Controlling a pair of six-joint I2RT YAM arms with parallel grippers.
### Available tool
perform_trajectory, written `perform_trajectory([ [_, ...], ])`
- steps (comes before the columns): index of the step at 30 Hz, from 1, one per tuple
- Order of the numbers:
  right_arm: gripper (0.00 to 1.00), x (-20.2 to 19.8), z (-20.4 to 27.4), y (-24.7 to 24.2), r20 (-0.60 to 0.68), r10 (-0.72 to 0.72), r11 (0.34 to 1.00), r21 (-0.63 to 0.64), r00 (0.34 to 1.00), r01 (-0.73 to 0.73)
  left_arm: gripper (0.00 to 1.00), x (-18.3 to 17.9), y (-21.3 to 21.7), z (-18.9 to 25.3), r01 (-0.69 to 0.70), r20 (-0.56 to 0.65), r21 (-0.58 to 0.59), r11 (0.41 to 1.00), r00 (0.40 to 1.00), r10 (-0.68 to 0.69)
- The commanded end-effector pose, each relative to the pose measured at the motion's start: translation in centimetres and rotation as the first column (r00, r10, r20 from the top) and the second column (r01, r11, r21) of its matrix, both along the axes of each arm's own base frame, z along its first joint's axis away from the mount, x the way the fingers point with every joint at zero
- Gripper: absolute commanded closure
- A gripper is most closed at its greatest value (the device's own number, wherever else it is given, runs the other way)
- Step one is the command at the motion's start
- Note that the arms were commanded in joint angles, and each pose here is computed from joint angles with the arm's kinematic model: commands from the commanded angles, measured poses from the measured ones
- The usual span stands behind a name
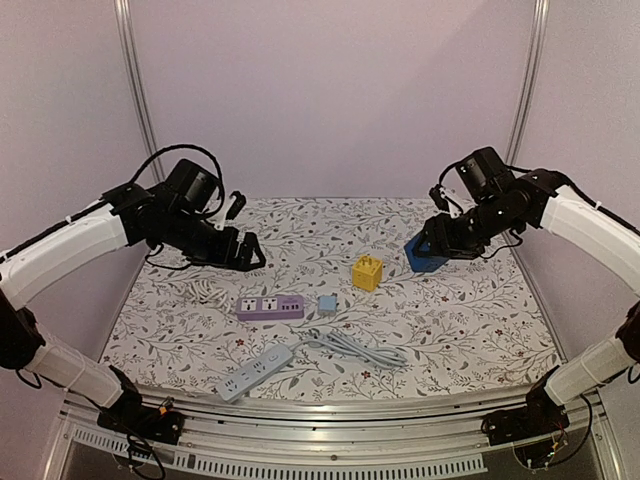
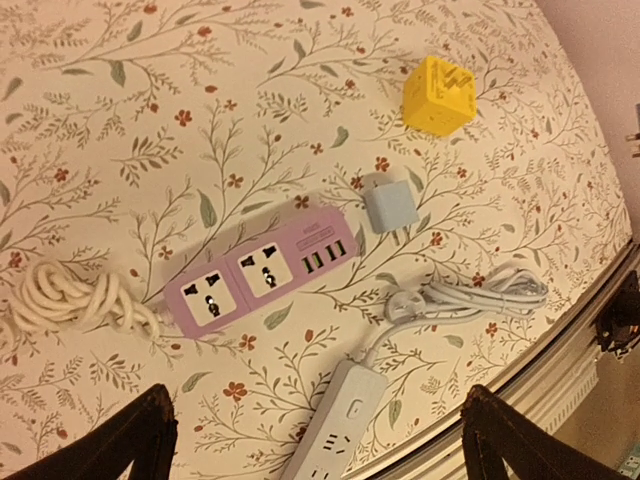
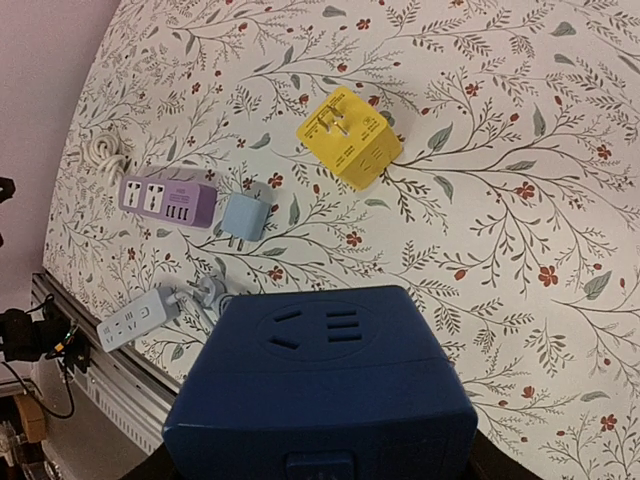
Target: Insert the plug
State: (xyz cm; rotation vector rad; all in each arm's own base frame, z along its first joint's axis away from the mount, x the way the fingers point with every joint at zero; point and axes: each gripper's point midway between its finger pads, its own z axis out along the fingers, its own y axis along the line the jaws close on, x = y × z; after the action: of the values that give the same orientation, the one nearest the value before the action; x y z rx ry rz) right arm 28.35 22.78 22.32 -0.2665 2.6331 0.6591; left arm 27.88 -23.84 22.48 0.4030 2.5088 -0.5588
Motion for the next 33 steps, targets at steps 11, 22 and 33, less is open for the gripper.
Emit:
perform_trajectory([
  [11, 1.0, 0.8, 2.4, -4.4, 0.119, -0.234, 0.966, -0.081, 0.965, 0.245, 0.01, -6.4, 2.3, -8.5, 0.127, -0.184, 0.186, 0.974, 0.979, -0.092],
  [22, 1.0, 0.7, 2.0, -4.9, 0.131, -0.23, 0.964, -0.106, 0.964, 0.244, 0.08, -9.7, -3.4, -13.1, 0.376, -0.307, 0.253, 0.892, 0.905, -0.294],
  [33, 1.0, -2.5, 0.6, -7.3, 0.127, -0.219, 0.961, -0.144, 0.968, 0.236, 0.2, -10.9, -5.3, -18.6, 0.476, -0.422, 0.335, 0.813, 0.847, -0.322],
])
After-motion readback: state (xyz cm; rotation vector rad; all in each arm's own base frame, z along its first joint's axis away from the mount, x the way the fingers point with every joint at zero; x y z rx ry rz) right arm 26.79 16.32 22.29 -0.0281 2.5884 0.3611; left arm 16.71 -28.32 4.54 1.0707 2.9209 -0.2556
